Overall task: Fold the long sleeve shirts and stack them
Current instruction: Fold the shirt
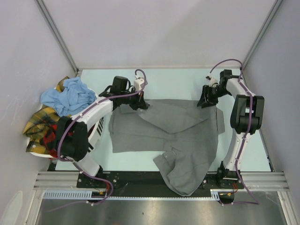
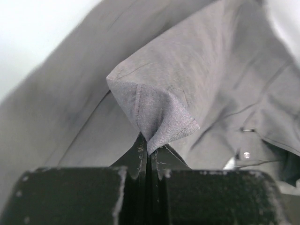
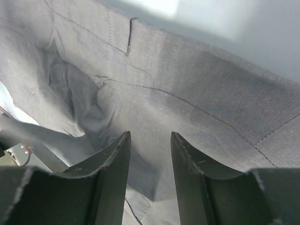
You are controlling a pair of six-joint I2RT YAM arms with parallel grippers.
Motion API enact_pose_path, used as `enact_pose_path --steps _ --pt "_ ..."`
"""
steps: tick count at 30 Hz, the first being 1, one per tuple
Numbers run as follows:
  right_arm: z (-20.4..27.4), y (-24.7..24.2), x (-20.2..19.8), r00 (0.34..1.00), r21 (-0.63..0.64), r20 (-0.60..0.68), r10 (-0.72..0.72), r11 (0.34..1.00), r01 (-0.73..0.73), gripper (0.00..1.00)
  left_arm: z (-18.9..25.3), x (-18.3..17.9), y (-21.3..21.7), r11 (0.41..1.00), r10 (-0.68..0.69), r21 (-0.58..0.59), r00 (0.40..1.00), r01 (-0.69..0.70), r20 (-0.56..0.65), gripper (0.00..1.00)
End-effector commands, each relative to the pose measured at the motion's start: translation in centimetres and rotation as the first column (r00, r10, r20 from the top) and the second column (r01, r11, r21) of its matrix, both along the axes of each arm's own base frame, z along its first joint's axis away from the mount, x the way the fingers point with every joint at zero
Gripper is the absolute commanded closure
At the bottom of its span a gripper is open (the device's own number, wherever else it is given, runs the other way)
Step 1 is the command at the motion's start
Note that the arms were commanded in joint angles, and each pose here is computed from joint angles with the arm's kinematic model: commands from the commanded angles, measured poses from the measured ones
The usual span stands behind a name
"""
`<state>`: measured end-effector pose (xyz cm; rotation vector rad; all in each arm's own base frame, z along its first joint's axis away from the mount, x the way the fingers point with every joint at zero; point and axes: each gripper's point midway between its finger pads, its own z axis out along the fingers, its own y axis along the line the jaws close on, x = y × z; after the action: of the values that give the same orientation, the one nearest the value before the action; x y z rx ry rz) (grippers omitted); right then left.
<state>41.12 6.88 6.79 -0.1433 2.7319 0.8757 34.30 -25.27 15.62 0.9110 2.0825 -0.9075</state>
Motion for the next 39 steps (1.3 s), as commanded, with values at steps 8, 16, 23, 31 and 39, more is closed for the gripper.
enact_pose_path --steps 8,16,23,31,39 --pt "0.9 0.1 -0.8 0.999 -0.013 -0.012 0.052 0.999 -0.052 0.53 -5.1 4.5 6.3 0.964 0.265 -0.009 0.96 -0.267 -0.096 1.0" --pt "0.0 -0.9 -1.3 0.998 -0.05 -0.041 0.054 0.997 -0.056 0.56 -4.6 3.8 6.1 0.981 0.189 -0.035 0.981 -0.19 -0.03 1.0" --pt "0.9 -1.6 -0.9 0.999 -0.069 -0.015 0.046 0.997 -0.047 0.59 -8.7 5.4 10.3 0.933 0.346 0.128 0.936 -0.335 -0.068 0.83" --pt "4.6 -3.6 0.5 0.99 -0.17 0.111 0.09 0.983 -0.07 0.53 -5.4 5.8 14.5 0.906 0.275 0.316 0.959 -0.282 0.068 0.24" --pt "3.1 -7.4 4.7 0.97 -0.368 0.161 0.185 0.923 -0.115 0.42 -5.7 9.1 14.8 0.872 0.089 0.478 0.994 -0.105 0.055 0.05"
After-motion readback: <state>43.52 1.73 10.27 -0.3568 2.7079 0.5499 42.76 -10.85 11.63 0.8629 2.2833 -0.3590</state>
